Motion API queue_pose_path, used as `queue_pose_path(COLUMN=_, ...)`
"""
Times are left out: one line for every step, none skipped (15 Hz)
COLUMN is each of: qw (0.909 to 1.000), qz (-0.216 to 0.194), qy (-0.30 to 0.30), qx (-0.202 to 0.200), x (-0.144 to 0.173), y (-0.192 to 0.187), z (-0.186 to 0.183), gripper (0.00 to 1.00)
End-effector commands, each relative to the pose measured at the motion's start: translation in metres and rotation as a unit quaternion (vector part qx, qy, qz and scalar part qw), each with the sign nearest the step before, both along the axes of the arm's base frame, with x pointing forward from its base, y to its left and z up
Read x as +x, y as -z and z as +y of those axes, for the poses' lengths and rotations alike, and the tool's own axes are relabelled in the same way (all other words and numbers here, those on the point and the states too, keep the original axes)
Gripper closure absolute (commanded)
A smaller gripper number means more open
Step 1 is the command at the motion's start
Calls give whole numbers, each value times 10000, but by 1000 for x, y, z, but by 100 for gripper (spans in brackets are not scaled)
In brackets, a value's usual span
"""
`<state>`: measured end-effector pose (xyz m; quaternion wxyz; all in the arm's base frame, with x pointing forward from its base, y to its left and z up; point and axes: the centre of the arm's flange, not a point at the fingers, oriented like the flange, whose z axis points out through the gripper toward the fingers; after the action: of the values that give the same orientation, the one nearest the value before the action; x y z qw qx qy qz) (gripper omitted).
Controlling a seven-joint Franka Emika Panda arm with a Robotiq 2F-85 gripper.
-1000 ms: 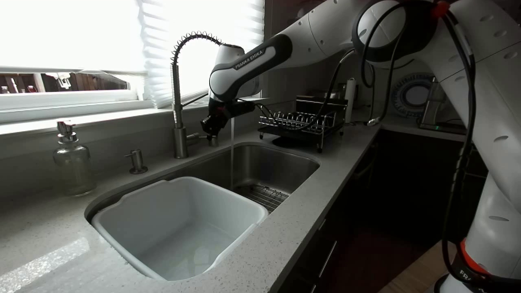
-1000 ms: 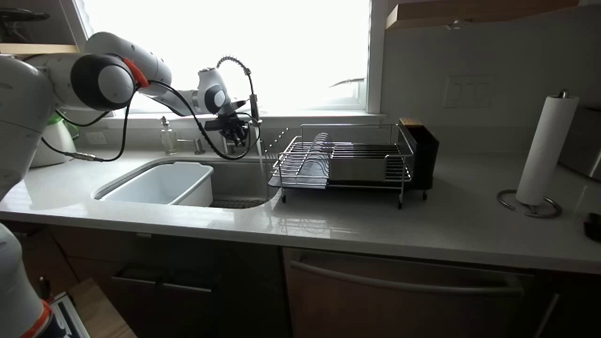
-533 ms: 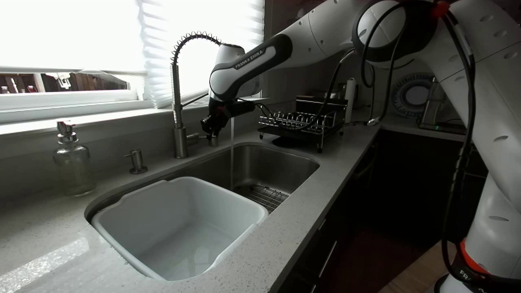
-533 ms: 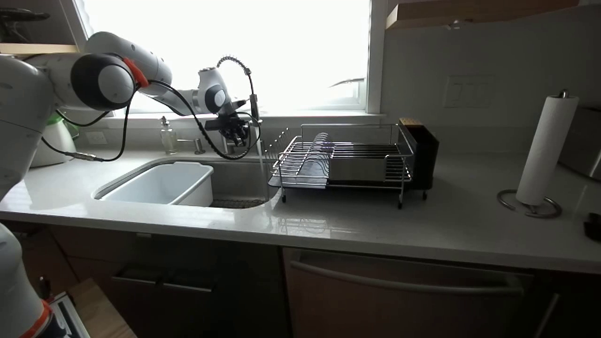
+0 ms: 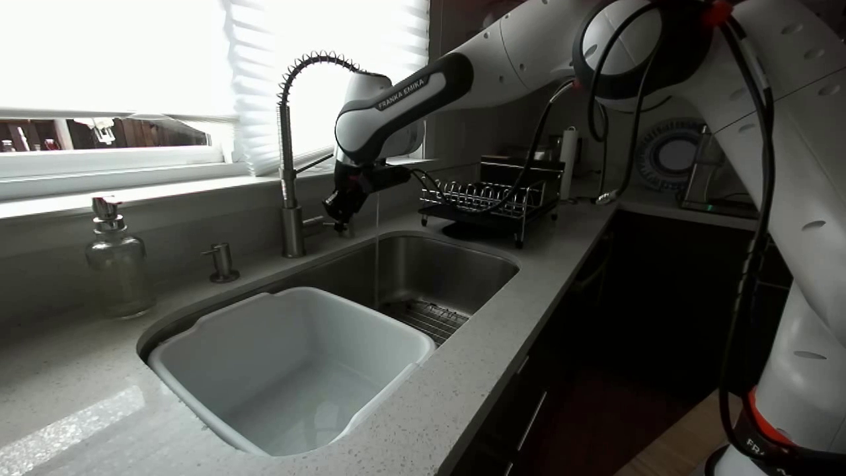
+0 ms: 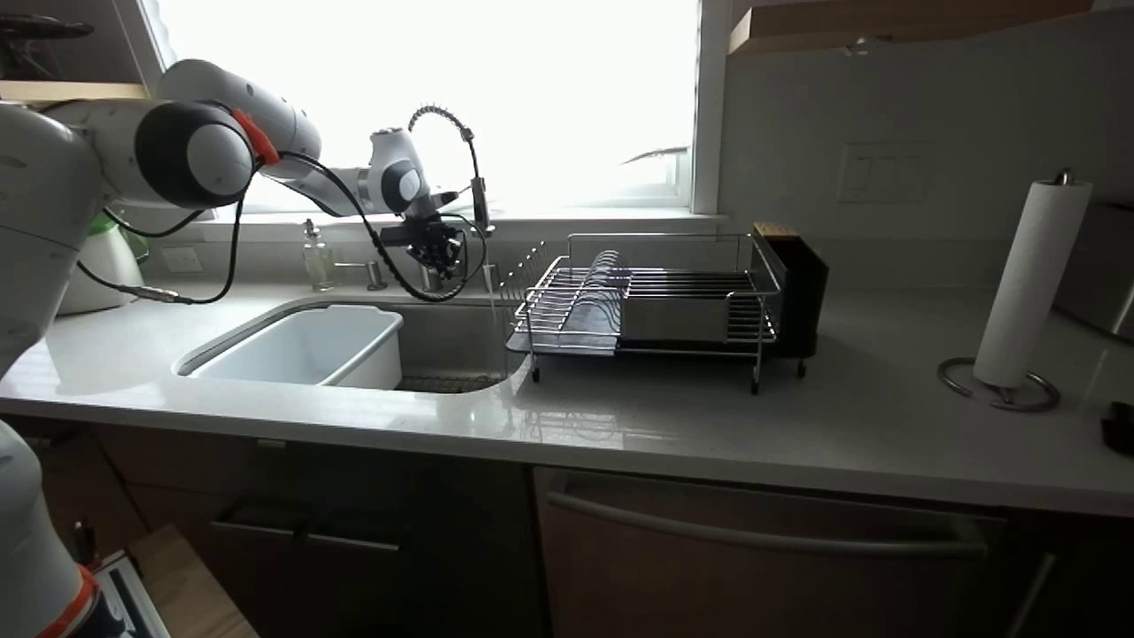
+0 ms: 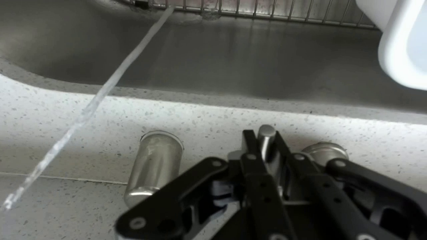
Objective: Open the tap using the faucet
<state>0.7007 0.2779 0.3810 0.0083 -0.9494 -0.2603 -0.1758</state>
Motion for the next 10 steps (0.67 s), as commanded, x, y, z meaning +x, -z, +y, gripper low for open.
queue_pose_path(qw=9998, qz=169, qy=-93, qx=14, x=-7, y=-2, z=10, gripper=96)
queue_pose_path(qw=9998, qz=170, qy=-72, qx=21, x=-9, y=-3, z=13, gripper=97)
queue_pose_path(qw=9998, qz=173, qy=-66, qx=31, x=-11, y=-3, z=15, gripper=97)
queue_pose_path(qw=9998, qz=166, qy=-49, qx=44, x=-11, y=-4, z=16, gripper=97)
queue_pose_path(qw=9999, qz=160, qy=3, qx=19, x=-11, y=-4, z=16, gripper=97)
queue_pose_path(qw=9998, qz=173, qy=98, qx=4, x=-11, y=-5, z=14, gripper=62)
queue_pose_path(qw=9996, qz=206, qy=197, qx=3, x=-11, y=-8, z=12, gripper=61)
queue_pose_path(qw=9992, qz=296, qy=266, qx=37, x=-14, y=-10, z=12, gripper=56)
queue_pose_path(qw=9986, qz=364, qy=383, qx=-21, x=-18, y=-15, z=11, gripper=47)
queue_pose_path(qw=9978, qz=477, qy=459, qx=-68, x=-22, y=-18, z=10, gripper=41)
